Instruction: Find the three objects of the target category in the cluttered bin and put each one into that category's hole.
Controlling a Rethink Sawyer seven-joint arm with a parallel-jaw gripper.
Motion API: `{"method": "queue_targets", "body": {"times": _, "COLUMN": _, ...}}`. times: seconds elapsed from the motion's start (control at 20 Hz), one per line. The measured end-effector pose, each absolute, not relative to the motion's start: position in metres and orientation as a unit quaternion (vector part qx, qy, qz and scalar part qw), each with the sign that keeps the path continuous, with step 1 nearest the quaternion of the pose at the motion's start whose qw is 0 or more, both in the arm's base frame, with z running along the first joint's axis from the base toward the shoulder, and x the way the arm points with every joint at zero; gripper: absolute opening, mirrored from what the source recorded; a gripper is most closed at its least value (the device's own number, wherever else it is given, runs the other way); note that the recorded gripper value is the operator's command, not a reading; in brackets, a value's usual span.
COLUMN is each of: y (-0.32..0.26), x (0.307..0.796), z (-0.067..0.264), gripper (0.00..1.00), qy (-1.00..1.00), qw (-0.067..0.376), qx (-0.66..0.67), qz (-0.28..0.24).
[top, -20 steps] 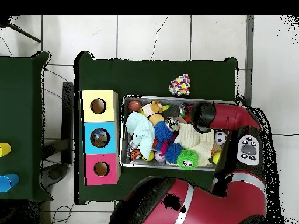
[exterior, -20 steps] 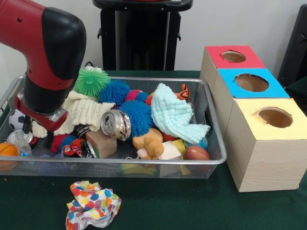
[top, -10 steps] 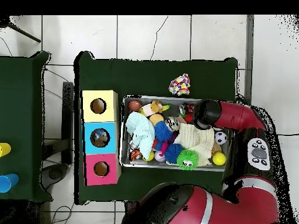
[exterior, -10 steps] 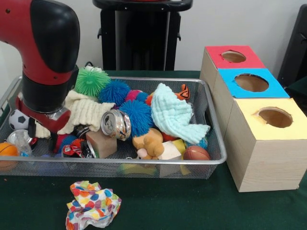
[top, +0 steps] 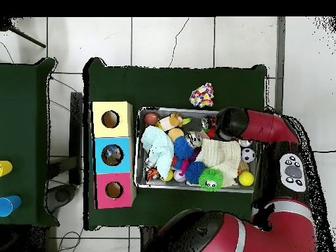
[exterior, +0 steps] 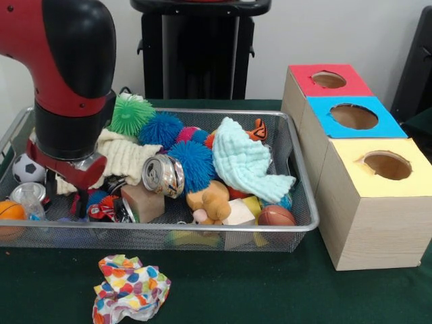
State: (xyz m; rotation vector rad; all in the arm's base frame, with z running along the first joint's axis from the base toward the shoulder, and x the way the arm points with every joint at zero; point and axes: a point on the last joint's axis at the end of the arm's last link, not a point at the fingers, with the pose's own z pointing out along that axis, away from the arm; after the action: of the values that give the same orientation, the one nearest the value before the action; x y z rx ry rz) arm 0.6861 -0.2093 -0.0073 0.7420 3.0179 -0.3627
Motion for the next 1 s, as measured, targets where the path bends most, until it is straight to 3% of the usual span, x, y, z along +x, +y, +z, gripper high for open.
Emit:
{"method": "queue_targets", "body": {"times": 0.35, "y": -0.199, "x": 0.696, "z": 0.001, "gripper": 1.00, "qy": 0.966, "qw": 0.006, "qx": 0.237, "qz": -0.100}}
{"method": "queue_targets", "body": {"times": 1.0, "y": -0.244, "x": 0.709, "z": 0.029, "gripper": 1.00, "qy": 0.981, "qw": -0.062, "qx": 0.164, "qz": -0.087}}
